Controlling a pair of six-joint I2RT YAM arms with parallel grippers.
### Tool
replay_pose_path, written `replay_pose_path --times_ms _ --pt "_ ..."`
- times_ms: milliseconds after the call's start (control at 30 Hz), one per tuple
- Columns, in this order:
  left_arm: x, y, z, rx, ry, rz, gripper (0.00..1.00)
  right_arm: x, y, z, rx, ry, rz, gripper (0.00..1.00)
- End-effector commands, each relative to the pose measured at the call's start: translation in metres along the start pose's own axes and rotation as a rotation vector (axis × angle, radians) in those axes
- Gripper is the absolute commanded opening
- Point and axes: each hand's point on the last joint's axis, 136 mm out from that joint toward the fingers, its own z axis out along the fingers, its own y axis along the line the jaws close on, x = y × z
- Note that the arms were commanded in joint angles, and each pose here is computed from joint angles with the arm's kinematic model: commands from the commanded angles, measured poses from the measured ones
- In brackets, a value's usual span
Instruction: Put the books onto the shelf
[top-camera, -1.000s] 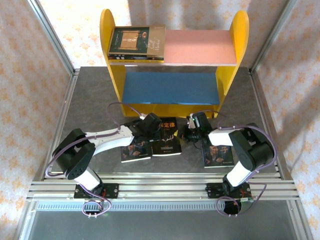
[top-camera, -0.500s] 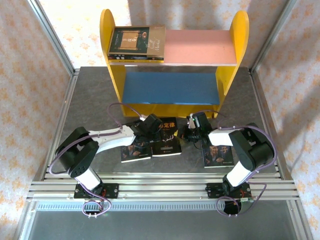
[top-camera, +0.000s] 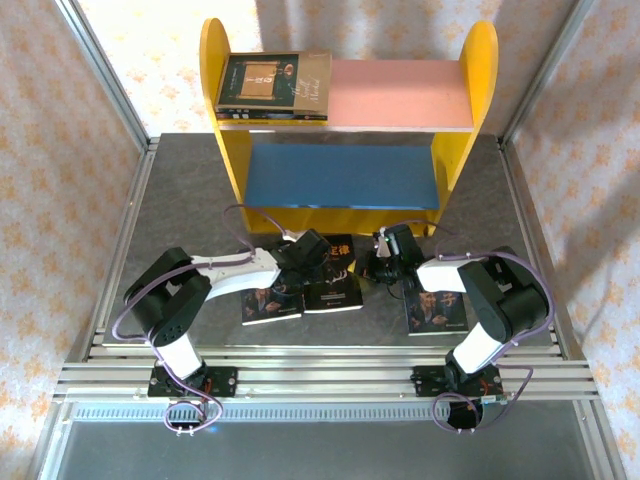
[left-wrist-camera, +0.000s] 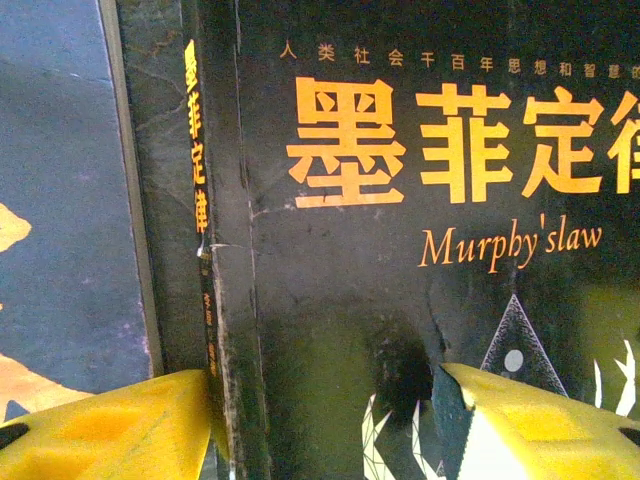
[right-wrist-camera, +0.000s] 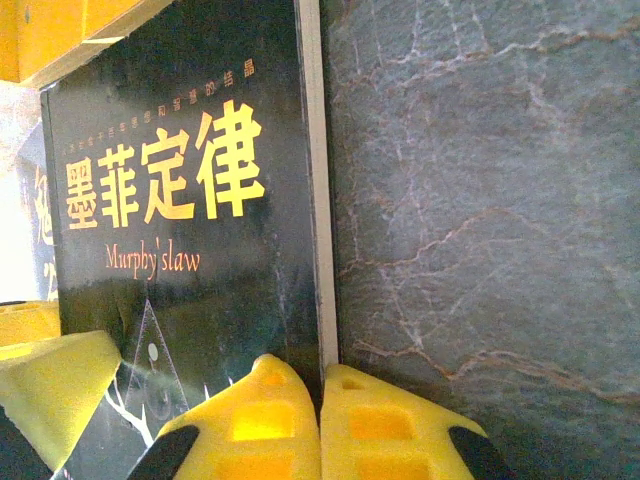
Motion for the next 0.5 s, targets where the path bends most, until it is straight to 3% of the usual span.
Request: replay_pose_path --times_ms 0,167,400,467 --pt "0.007 0.03 0.008 -0.138 0.008 0.002 0.62 0.06 -0.073 -0.002 0.281 0.15 0.1 0.05" --pt "0.008 0.014 0.009 -0.062 0.024 0.01 0.61 0.06 -0.07 0.0 0.263 0.15 0.104 0.05" --pt "0.004 -0.068 -0.016 0.401 0.038 -0.001 0.59 0.058 -0.066 0.004 0.246 0.159 0.108 0.05" --pt "0.0 -0.082 -0.028 0.478 0.032 -0.001 0.59 0.058 -0.067 0.004 0.246 0.16 0.109 0.05"
